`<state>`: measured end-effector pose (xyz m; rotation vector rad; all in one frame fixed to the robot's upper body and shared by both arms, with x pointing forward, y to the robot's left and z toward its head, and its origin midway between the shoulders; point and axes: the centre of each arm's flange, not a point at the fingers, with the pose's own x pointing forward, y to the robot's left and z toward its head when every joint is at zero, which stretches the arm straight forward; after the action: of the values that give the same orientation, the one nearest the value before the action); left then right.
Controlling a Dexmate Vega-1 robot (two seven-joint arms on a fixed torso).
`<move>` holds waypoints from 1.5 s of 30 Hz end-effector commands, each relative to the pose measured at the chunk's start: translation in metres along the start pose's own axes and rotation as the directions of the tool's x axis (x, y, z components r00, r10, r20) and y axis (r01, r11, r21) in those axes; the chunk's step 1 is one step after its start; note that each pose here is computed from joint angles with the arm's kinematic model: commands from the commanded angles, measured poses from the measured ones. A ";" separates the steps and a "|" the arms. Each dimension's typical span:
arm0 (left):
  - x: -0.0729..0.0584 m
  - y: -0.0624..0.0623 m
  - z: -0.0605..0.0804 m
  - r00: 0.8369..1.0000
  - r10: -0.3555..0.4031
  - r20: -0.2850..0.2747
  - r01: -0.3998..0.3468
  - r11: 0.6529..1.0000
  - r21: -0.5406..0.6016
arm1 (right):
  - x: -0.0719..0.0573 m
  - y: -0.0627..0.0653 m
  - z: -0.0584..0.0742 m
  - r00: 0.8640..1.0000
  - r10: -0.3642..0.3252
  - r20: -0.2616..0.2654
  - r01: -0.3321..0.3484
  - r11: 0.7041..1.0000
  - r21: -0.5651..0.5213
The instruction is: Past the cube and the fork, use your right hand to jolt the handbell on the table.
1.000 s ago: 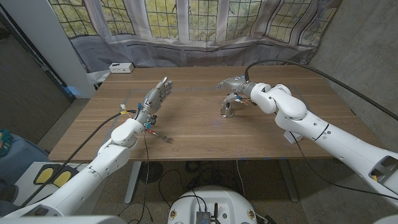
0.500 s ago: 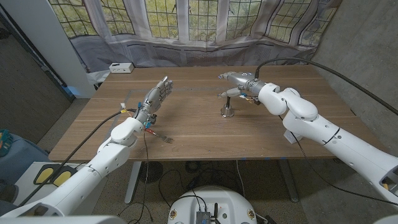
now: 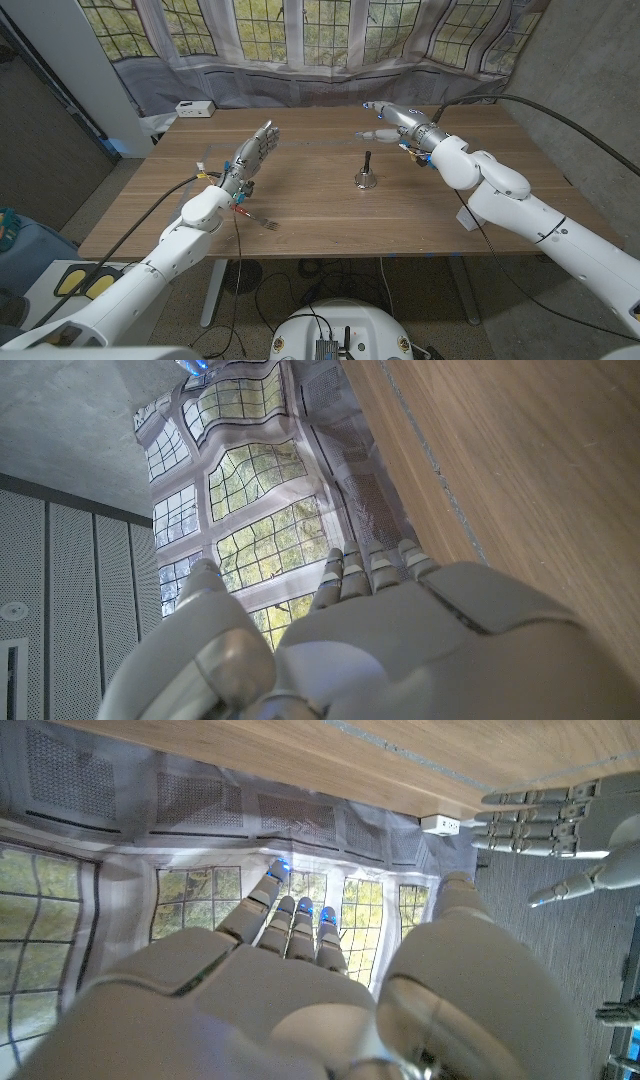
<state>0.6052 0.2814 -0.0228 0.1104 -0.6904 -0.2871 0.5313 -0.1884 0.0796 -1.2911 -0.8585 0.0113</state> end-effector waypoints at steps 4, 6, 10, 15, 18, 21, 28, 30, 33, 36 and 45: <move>0.006 -0.005 0.003 0.997 0.074 0.028 -0.074 0.997 0.007 | -0.016 -0.014 -0.038 0.984 -0.176 -0.039 0.180 0.945 0.272; 0.009 -0.004 0.002 0.999 0.047 0.021 -0.047 0.999 -0.010 | -0.017 -0.012 -0.042 0.976 -0.208 -0.061 0.217 0.920 0.326; 0.011 0.000 0.001 0.999 0.028 0.018 -0.028 0.999 -0.035 | -0.018 -0.007 -0.047 0.966 -0.240 -0.094 0.257 0.874 0.412; 0.009 0.000 0.002 1.000 0.021 0.007 -0.020 0.999 -0.045 | -0.017 -0.006 -0.057 0.958 -0.266 -0.110 0.286 0.829 0.480; 0.010 -0.001 0.005 1.000 0.021 0.014 -0.020 0.999 -0.034 | -0.017 -0.006 -0.067 0.956 -0.271 -0.114 0.290 0.803 0.520; 0.008 -0.002 0.008 0.999 0.035 0.025 -0.034 0.999 -0.027 | -0.016 -0.002 -0.080 0.956 -0.268 -0.118 0.285 0.751 0.596; 0.006 -0.001 0.013 0.998 0.048 0.041 -0.047 0.999 -0.026 | -0.014 0.010 -0.103 0.956 -0.256 -0.144 0.279 0.643 0.713; 0.007 -0.002 0.013 0.998 0.048 0.045 -0.046 0.999 -0.026 | -0.015 0.013 -0.108 0.954 -0.256 -0.159 0.288 0.618 0.732; 0.009 -0.003 0.013 0.998 0.043 0.049 -0.042 0.999 -0.028 | -0.016 0.017 -0.115 0.952 -0.252 -0.175 0.294 0.592 0.750; 0.011 -0.005 0.012 0.998 0.041 0.051 -0.039 0.999 -0.035 | -0.017 0.022 -0.120 0.950 -0.249 -0.186 0.298 0.561 0.772; 0.014 -0.008 0.008 0.998 0.039 0.051 -0.036 0.998 -0.043 | -0.021 0.038 -0.132 0.950 -0.221 -0.220 0.302 0.473 0.828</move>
<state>0.6050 0.2739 -0.0090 0.0571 -0.7320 -0.2615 0.5930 -0.2838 0.0508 -0.3248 -0.8462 0.1001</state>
